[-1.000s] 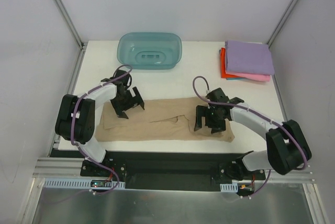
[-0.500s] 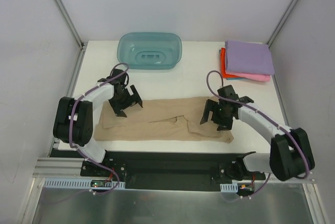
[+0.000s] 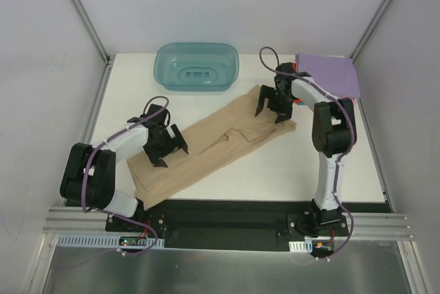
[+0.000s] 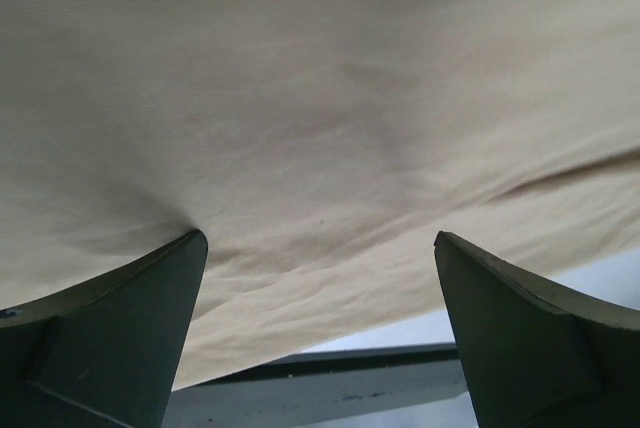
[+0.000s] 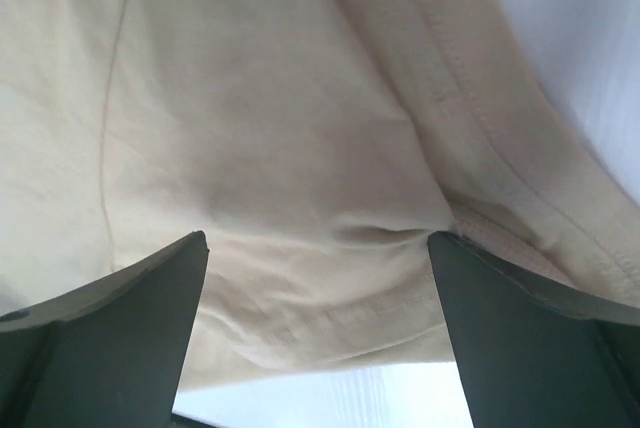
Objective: Fold and stack the t-shirts
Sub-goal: Fold the tshirt
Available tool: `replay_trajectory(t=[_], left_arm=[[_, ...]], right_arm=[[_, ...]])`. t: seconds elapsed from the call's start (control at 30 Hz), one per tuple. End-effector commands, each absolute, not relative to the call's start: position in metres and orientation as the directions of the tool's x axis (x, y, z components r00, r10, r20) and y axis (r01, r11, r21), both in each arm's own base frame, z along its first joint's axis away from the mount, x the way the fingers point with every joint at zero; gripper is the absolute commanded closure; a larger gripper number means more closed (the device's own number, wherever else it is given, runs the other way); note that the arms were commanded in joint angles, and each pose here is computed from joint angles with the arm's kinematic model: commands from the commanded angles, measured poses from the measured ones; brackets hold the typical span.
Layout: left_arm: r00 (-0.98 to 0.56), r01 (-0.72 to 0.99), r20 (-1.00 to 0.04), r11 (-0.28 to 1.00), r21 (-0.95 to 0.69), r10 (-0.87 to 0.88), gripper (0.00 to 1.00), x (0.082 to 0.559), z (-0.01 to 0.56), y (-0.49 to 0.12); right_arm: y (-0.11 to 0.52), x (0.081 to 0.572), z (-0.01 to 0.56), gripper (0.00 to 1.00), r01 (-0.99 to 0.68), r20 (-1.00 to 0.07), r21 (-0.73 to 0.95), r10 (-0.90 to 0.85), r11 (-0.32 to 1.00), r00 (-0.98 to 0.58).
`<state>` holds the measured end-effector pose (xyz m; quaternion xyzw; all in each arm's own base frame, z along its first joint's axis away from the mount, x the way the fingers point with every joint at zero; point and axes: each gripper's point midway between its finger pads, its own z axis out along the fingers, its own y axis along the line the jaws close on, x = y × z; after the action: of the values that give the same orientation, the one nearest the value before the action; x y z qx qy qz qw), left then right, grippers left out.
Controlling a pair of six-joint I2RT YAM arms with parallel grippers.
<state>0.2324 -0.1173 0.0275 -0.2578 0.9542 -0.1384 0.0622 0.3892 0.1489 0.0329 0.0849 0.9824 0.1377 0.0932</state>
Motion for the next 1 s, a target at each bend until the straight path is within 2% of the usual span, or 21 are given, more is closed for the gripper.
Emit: replay_trajectory(t=[0.0,0.1,0.17,0.33,0.4,0.5,0.63,0.67,0.8,0.97], left_arm=[[-0.873,-0.466,0.012,0.826,-0.318,-0.488,0.01,0.203,0.032,-0.151],[-0.910,-0.398,0.039,0.846,-0.354,-0.412,0.01,0.188,0.040,-0.187],[-0.938,-0.330,0.029,0.865,-0.379,-0.346,0.01,0.178,0.049,-0.208],[-0.959,-0.182,-0.109,0.865,-0.468,-0.261,0.01,0.189,0.090,-0.229],[-0.953,-0.148,-0.161,0.859,-0.491,-0.256,0.01,0.192,0.103,-0.228],[-0.943,-0.119,-0.219,0.870,-0.478,-0.249,0.01,0.195,0.107,-0.219],[-0.931,-0.134,-0.244,0.877,-0.461,-0.270,0.01,0.201,0.109,-0.202],[-0.931,-0.153,-0.233,0.879,-0.452,-0.282,0.01,0.199,0.106,-0.196],[-0.907,-0.238,-0.213,0.861,-0.450,-0.362,0.01,0.201,0.098,-0.168],[-0.862,-0.334,-0.212,0.831,-0.446,-0.460,0.01,0.201,0.089,-0.137]], right_arm=[[0.145,0.488,0.034,0.03,0.051,-0.268,0.310,0.139,0.950,-0.954],[0.152,0.525,0.036,0.03,-0.006,-0.315,0.356,0.113,0.935,-0.942],[0.159,0.548,0.069,0.03,-0.080,-0.418,0.380,0.094,0.922,-0.903],[0.158,0.540,0.158,0.03,-0.188,-0.593,0.373,0.078,0.908,-0.801],[0.154,0.526,0.178,0.03,-0.194,-0.616,0.347,0.068,0.917,-0.785],[0.157,0.485,0.182,0.03,-0.163,-0.592,0.331,0.070,0.930,-0.803],[0.187,0.412,0.137,0.03,-0.125,-0.443,0.375,0.059,0.919,-0.895],[0.192,0.388,0.120,0.03,-0.130,-0.404,0.372,0.034,0.919,-0.914],[0.249,0.340,0.097,0.03,-0.243,-0.369,0.395,-0.089,0.886,-0.925],[0.267,0.336,0.066,0.03,-0.265,-0.287,0.381,-0.159,0.886,-0.945]])
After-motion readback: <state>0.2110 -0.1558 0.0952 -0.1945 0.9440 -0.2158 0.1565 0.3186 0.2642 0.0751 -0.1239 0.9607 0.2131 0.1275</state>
